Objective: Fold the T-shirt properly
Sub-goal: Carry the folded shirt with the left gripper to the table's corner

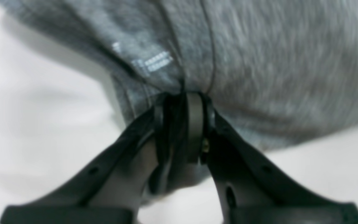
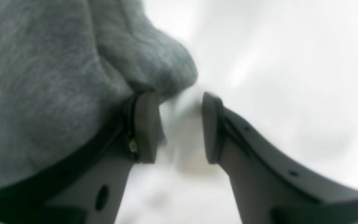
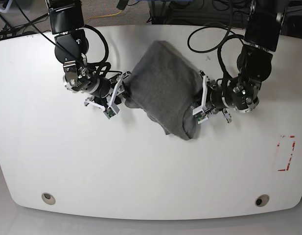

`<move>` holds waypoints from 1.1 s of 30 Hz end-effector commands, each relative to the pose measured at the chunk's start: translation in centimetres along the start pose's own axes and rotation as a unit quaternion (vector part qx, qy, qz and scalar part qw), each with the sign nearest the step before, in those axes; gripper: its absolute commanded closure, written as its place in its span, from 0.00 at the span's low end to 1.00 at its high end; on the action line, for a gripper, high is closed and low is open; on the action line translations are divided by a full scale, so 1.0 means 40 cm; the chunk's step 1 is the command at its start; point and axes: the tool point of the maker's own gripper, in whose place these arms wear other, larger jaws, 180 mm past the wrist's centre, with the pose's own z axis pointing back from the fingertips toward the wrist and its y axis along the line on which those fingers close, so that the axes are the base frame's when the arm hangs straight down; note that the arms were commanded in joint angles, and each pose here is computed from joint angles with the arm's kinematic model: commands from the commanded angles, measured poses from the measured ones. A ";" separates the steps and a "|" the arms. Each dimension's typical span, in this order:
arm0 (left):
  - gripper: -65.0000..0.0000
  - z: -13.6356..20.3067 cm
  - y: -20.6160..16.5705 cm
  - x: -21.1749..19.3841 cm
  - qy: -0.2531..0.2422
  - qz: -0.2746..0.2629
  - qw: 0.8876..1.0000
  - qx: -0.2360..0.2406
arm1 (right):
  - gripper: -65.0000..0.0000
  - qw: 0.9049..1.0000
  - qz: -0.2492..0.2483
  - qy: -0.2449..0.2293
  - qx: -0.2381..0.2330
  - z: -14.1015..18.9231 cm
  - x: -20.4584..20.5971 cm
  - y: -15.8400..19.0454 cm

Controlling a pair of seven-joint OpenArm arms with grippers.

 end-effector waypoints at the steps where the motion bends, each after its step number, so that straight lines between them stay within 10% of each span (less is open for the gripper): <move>1: 0.87 0.025 0.060 0.055 -0.025 -0.007 0.999 0.022 | 0.66 1.000 0.013 -0.024 0.004 0.020 0.033 0.016; 25: 0.87 0.206 0.134 0.152 -0.091 -0.052 0.987 0.123 | 0.67 0.986 0.085 -0.004 0.143 -0.041 0.050 0.361; 33: 0.46 0.136 0.042 0.092 -0.104 0.063 0.988 0.094 | 0.67 0.987 0.108 -0.001 0.120 -0.019 0.054 0.296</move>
